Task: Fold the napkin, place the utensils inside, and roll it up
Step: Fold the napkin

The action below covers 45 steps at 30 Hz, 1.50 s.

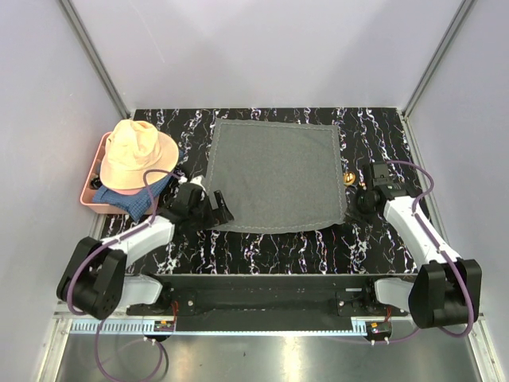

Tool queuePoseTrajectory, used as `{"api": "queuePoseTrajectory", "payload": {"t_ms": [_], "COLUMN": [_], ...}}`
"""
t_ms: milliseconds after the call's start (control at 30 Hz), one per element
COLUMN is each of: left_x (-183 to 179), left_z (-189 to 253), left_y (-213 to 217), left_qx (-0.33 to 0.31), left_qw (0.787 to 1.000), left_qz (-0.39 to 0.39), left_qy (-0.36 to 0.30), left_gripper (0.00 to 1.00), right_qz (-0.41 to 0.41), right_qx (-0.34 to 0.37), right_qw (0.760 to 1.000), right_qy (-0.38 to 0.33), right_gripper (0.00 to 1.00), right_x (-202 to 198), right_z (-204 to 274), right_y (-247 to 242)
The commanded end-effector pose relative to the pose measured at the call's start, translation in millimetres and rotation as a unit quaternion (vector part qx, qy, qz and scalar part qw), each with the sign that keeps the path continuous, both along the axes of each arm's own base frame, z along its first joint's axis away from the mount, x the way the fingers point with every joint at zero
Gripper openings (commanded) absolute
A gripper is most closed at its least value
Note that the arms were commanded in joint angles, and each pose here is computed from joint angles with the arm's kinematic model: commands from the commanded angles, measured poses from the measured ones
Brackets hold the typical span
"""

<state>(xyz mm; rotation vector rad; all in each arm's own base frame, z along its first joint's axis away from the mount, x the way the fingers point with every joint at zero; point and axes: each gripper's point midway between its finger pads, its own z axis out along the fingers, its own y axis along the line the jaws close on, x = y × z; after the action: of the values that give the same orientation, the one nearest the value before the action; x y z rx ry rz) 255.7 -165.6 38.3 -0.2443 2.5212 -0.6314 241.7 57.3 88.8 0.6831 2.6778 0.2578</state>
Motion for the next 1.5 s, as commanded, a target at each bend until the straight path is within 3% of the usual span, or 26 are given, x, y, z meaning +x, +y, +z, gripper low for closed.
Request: {"api": "queuePoseTrajectory", "payload": {"t_ms": [0, 233, 367, 600, 800, 933, 1167, 1467], "left_x": [-8, -38, -40, 6, 34, 27, -9, -39], "left_z": [-2, -17, 0, 55, 40, 11, -20, -4], "left_y": [11, 15, 13, -2, -28, -20, -1, 10], "left_qx": [0.007, 0.001, -0.011, -0.032, -0.047, -0.012, 0.008, -0.018], "left_qw": [0.999, 0.999, 0.999, 0.994, 0.994, 0.997, 1.000, 0.999], "left_qz": [0.035, 0.044, 0.042, 0.039, 0.002, -0.005, 0.001, 0.035], "left_qy": [-0.011, 0.022, -0.002, -0.097, -0.096, -0.075, -0.026, -0.010], "left_gripper": [0.99, 0.99, 0.99, 0.99, 0.99, 0.99, 0.99, 0.99], "right_qz": [-0.004, -0.008, -0.008, -0.003, 0.009, 0.025, 0.066, 0.109], "right_qx": [-0.003, -0.009, -0.011, -0.012, 0.014, 0.024, 0.024, 0.039], "right_qw": [1.000, 1.000, 0.999, 1.000, 0.998, 0.994, 0.990, 0.984], "right_qy": [-0.020, -0.029, -0.029, -0.025, -0.064, -0.108, -0.125, -0.138], "right_gripper": [0.00, 0.00, 0.00, 0.00, 0.00, 0.00, 0.00, 0.00], "right_x": [-3, -5, -5, -3, 24, 60, 118, 146], "right_z": [9, 15, 15, 14, 34, 51, 51, 44], "right_y": [-3, -6, -6, -6, 6, 20, 56, 102]}}
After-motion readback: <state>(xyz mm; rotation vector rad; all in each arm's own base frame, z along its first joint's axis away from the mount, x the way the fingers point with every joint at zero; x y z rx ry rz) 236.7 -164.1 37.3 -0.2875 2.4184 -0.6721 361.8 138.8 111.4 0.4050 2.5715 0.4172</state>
